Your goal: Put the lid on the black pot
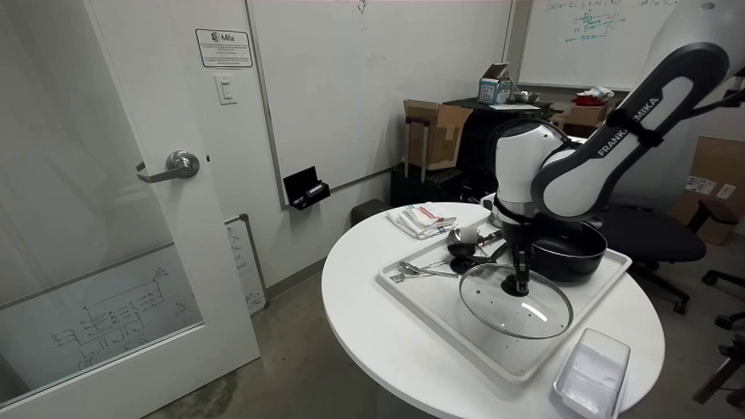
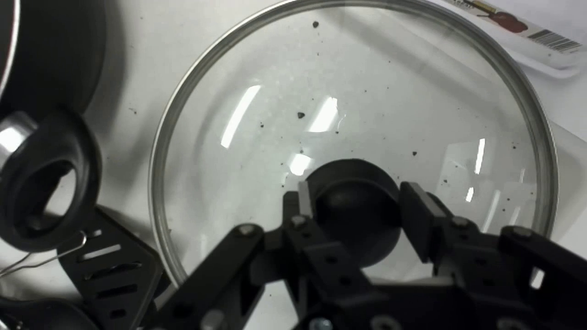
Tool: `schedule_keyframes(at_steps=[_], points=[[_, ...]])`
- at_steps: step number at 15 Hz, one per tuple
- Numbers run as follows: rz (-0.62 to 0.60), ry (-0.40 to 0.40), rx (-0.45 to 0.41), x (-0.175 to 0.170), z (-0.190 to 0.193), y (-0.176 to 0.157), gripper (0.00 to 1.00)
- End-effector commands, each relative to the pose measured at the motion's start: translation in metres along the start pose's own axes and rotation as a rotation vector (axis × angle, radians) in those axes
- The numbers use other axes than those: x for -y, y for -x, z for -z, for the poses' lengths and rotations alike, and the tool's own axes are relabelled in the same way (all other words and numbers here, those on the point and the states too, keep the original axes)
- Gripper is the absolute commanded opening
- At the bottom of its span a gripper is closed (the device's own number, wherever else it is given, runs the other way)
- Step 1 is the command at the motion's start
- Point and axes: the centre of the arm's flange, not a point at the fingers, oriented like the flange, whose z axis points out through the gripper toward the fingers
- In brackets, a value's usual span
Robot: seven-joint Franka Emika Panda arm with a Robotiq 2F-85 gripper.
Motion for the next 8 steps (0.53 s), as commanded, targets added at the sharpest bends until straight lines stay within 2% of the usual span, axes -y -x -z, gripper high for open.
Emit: schedule_keyframes(at_steps=[1,8], points=[[0.003,0.013,-0.024,-0.001,0.037,0.026,0.24],[-0.063,0.006,-0.042,-0.027,0.064,0.04,0.24]])
